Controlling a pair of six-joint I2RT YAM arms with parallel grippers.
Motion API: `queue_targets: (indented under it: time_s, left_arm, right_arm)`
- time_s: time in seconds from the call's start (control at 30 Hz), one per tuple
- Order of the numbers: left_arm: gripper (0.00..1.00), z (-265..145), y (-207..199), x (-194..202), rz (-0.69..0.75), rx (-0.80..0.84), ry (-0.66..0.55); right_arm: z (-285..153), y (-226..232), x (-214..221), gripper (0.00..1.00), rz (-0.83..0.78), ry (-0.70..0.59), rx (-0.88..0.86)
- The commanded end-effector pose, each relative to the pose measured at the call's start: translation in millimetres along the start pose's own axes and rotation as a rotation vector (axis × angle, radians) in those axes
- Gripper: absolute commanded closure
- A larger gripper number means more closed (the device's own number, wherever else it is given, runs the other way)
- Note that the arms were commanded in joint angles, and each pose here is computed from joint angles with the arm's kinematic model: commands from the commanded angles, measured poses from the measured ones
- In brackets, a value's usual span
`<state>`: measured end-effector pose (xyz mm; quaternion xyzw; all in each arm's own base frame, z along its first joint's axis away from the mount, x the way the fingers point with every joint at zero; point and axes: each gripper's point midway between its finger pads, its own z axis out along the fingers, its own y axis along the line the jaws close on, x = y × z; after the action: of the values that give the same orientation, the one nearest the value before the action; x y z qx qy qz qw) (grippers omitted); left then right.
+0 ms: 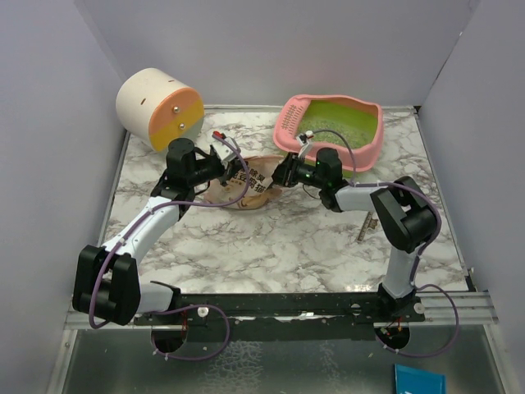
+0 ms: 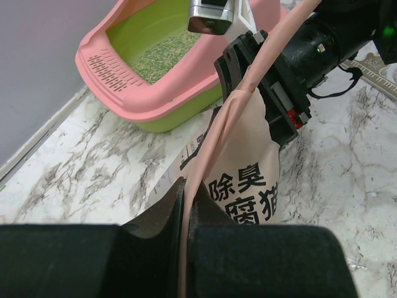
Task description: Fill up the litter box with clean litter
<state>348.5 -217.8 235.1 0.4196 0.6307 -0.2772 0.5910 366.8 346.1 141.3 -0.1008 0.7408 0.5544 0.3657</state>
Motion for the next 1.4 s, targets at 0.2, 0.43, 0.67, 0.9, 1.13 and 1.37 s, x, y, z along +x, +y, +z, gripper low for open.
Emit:
queue_targets:
  time_s: [0.2,0.43,0.67,0.9,1.13,1.37]
  left_arm:
    - [1.00,2,-2,-32,0.095,0.026,-0.105]
    - [1.00,0,-1,-34,0.112,0.014,-0.107]
    - [1.00,-2,-1,-35,0.121,0.007,-0.109]
    - [1.00,-2,0,-34,0.123,0.005,-0.106]
    - [1.00,-2,0,-33,0.120,0.003,-0.103]
    - [1.00,-2,1,-32,0.120,0.001,-0.101]
  right_arm:
    - [-23,53,-29,0.99,0.052,-0.084,-0.283]
    - [-55,40,-56,0.99,0.069,-0.169,-0.260]
    - [-87,30,-75,0.99,0.083,-0.226,-0.230]
    - [-118,27,-91,0.99,0.057,-0.277,-0.184]
    - [-146,26,-100,0.99,0.023,-0.309,-0.135]
    - [-171,18,-104,0.99,0.019,-0.335,-0.088]
